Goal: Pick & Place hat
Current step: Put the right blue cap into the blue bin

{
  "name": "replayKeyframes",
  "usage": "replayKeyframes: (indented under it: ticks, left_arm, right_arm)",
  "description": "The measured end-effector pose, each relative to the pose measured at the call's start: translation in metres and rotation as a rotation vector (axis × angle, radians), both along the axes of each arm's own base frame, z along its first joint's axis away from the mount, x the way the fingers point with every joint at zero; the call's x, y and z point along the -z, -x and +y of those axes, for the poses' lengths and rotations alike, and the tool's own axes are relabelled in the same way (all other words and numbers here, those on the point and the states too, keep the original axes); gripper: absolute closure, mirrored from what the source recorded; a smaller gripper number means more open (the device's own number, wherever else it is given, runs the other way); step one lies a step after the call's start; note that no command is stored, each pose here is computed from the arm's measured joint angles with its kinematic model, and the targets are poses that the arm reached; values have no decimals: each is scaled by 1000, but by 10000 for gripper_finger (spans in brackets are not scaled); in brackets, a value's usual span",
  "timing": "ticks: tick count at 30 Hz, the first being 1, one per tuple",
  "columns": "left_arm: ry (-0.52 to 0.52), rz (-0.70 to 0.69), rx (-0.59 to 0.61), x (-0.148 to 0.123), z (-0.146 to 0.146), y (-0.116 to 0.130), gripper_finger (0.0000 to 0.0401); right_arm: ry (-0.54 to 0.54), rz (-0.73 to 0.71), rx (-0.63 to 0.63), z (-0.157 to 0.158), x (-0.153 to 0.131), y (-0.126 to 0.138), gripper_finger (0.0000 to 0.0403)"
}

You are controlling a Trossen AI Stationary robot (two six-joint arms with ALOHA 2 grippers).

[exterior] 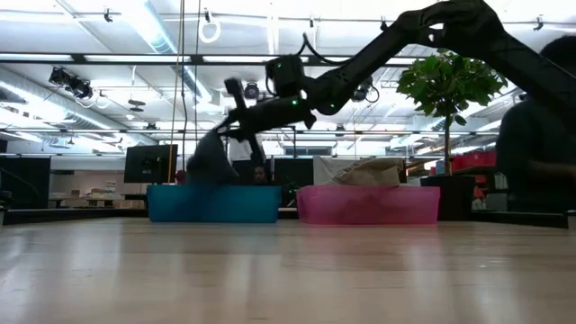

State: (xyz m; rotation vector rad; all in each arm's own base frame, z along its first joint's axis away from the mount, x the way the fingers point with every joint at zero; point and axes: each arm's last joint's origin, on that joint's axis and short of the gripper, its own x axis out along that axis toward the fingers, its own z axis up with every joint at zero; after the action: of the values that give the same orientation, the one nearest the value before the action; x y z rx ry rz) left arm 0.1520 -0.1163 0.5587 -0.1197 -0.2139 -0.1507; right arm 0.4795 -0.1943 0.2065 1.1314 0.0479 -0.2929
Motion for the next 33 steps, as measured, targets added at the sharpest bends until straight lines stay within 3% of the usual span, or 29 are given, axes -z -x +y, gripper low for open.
replayKeyframes:
  ticks: [4, 8, 13, 26, 33]
  left_arm:
    - [4, -4, 15, -1, 0, 4, 209]
    - [9, -8, 30, -2, -1, 8, 209]
    - [7, -11, 42, -2, -2, 10, 209]
    - [-46, -11, 31, -2, -2, 10, 209]
    - [-64, -13, 27, -2, -2, 10, 209]
  right_arm:
    - [-25, 142, -15, 1, 14, 4, 403]
    - [-14, 150, -23, 1, 15, 4, 398]
    - [-84, 179, 7, 0, 10, 9, 397]
    - [78, 558, -4, 8, -7, 41, 399]
    - [106, 472, -95, 4, -14, 39, 373]
